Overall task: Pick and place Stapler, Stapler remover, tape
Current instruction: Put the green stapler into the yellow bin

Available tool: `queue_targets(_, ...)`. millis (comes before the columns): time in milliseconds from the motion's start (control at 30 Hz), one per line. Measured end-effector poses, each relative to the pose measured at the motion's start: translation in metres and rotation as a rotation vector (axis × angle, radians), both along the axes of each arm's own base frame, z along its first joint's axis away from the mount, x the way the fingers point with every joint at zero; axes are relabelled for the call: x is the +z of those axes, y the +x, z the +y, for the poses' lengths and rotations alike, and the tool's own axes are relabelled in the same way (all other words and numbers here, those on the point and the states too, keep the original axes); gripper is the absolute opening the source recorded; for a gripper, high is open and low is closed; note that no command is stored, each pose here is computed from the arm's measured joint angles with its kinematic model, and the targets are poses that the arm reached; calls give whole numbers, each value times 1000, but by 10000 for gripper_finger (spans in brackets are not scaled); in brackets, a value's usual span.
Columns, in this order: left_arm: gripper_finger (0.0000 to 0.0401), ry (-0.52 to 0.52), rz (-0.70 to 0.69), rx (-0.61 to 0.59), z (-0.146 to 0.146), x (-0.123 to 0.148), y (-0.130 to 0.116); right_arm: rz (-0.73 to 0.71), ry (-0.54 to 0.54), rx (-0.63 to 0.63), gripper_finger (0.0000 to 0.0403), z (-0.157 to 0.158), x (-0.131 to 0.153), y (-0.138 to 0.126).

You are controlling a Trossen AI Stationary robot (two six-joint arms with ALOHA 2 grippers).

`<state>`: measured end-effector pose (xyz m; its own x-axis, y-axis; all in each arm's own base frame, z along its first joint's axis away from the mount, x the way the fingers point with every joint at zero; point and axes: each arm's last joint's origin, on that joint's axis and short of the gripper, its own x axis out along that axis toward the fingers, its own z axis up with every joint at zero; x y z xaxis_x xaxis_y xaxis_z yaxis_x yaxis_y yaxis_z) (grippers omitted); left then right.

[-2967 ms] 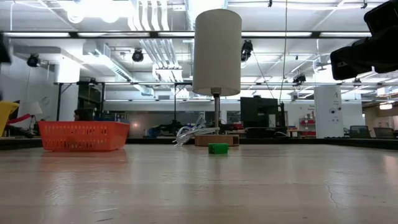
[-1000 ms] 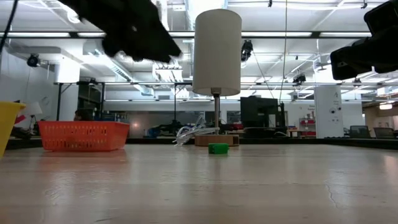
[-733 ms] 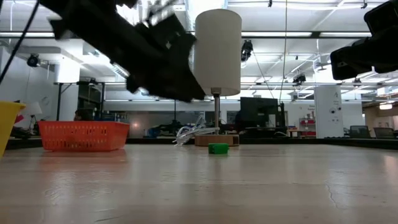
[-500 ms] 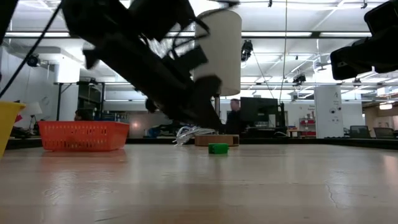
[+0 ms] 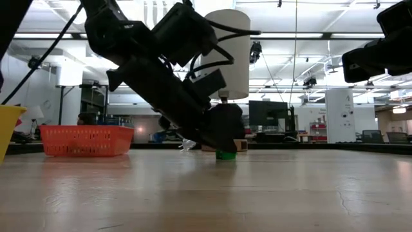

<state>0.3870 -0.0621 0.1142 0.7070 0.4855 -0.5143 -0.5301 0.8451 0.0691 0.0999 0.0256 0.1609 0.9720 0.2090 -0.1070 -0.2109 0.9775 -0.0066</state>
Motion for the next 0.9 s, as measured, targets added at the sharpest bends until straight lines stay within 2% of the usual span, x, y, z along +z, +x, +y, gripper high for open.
queue_targets(267,209,-63,28,-54,12,-2,2,0,0,0,8,0,0,0)
queue_targets(533,206,-73,28,-49,17,-2,2,0,0,0,8,0,0,0)
queue_targets(900,138,-80,28,-49,18,-3,2,0,0,0,8,0,0,0)
